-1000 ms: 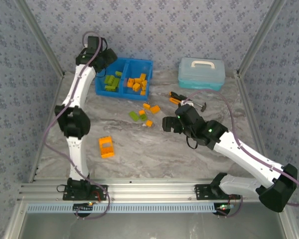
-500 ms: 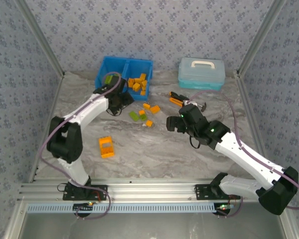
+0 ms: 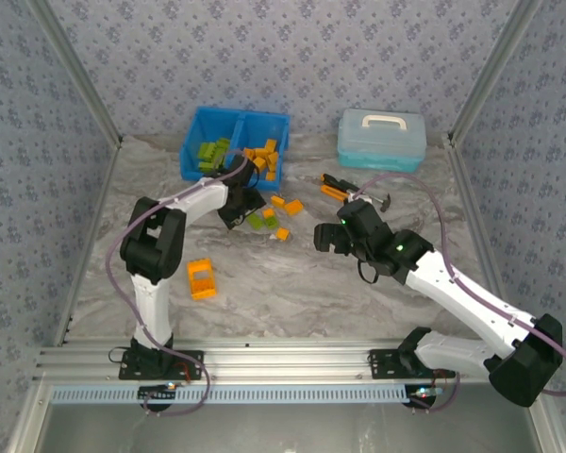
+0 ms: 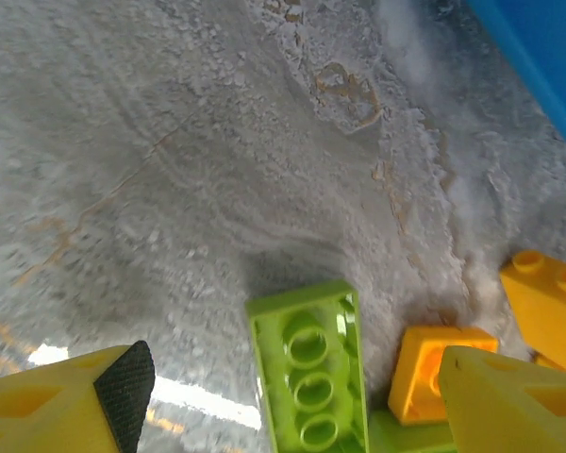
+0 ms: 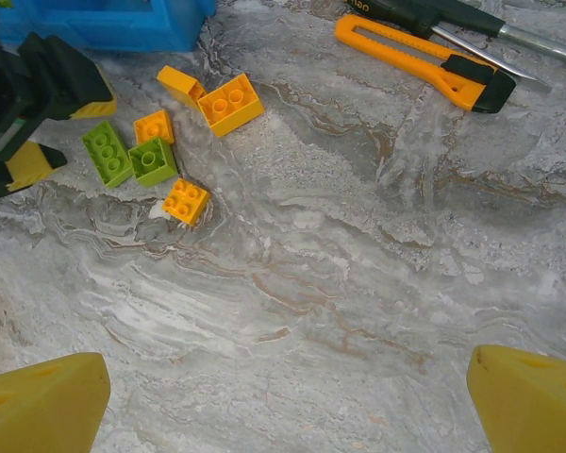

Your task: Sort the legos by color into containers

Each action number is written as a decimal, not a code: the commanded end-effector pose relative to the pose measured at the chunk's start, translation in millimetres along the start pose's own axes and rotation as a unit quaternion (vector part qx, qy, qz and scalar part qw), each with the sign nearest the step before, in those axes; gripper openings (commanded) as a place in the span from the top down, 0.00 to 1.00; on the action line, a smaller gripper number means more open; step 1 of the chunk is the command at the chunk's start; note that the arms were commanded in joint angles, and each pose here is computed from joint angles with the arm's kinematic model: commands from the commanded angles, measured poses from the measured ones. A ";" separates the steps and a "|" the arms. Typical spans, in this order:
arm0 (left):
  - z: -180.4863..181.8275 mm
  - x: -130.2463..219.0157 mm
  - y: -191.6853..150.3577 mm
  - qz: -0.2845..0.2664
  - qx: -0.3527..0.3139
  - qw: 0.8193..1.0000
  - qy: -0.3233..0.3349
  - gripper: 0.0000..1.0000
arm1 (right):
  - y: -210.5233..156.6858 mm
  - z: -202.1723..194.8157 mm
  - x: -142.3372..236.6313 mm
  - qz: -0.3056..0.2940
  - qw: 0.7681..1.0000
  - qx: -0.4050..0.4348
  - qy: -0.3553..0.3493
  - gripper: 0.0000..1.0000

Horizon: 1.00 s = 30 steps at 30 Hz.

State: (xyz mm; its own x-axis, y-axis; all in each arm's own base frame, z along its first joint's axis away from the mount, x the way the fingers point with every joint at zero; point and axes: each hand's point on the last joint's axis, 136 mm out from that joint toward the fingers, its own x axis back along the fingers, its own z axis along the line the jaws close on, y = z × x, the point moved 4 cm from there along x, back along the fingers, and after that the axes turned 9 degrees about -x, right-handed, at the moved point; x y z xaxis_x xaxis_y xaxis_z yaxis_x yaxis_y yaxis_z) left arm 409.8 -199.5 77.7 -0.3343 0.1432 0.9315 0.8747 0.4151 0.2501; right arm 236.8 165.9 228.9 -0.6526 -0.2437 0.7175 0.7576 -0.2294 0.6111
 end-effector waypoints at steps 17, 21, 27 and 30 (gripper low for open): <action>14.4 -17.8 -20.6 0.062 -0.039 0.995 0.073 0.46 | 0.5 -3.7 9.9 -0.006 1.000 -0.020 0.001 0.00; 14.5 -13.6 -26.1 0.071 -0.050 0.993 0.075 0.57 | 0.1 -6.3 12.7 -0.008 1.000 -0.022 -0.001 0.00; 16.2 -1.1 -29.9 0.066 -0.050 0.995 0.062 0.72 | -1.3 -7.5 19.3 -0.012 1.000 -0.027 0.004 0.00; 14.0 16.0 -28.5 0.052 -0.055 0.996 0.046 0.75 | -2.4 -8.5 24.5 -0.015 0.999 -0.030 0.006 0.00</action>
State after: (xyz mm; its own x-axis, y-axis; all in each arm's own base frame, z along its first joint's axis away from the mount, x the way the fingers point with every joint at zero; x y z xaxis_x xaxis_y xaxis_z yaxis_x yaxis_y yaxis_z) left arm 390.4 -194.8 66.6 -0.2228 0.0725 0.9722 0.9266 0.3258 0.1881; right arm 226.4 159.4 243.9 -0.6762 -0.2706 0.6852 0.7364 -0.2771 0.6173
